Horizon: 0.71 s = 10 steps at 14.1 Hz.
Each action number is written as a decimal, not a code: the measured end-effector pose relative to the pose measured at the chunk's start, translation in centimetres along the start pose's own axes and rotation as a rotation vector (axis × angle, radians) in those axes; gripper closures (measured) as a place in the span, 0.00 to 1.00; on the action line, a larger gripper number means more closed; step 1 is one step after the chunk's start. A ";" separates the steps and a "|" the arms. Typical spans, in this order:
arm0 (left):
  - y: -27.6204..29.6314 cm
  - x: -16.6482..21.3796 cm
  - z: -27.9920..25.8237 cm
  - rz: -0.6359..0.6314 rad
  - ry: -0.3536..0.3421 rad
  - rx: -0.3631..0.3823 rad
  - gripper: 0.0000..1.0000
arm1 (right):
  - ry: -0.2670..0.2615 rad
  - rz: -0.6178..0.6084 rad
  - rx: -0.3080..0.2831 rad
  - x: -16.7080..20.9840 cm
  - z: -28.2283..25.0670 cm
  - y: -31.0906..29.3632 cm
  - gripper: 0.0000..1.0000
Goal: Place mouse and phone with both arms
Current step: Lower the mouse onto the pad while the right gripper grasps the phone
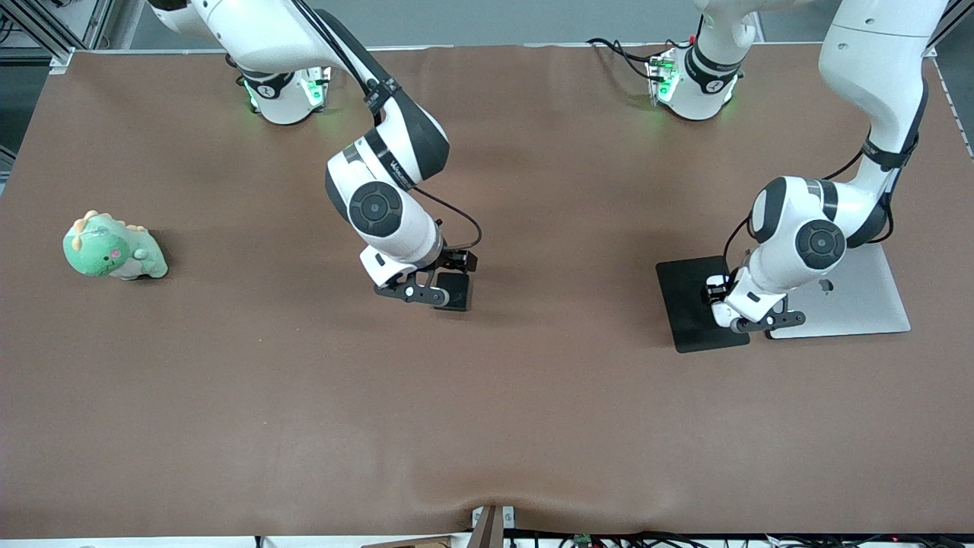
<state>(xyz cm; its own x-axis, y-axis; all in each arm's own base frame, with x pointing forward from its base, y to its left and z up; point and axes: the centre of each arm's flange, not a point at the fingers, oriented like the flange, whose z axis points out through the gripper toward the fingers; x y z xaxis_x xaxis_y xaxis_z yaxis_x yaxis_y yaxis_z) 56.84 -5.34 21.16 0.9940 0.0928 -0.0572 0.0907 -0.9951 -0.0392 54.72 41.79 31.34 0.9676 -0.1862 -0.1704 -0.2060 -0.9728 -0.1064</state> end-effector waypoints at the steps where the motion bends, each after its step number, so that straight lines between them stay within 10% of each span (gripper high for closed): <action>1: 0.2 -0.1 0.4 0.014 -0.003 -0.002 0.37 | 0.005 -0.002 0.004 0.0 0.7 -0.3 0.00; 10: 1.0 -0.4 2.6 0.073 -0.023 -0.013 0.37 | 0.054 -0.027 -0.056 1.6 6.8 0.4 0.00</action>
<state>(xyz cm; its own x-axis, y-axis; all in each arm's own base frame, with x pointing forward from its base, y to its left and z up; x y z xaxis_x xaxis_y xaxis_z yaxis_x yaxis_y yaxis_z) 56.35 -6.24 18.52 0.9964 0.0210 -0.0826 0.0193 -0.9996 -0.0215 55.25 42.08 24.33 0.9796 -0.1651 -0.1148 -0.1722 -0.9835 -0.0551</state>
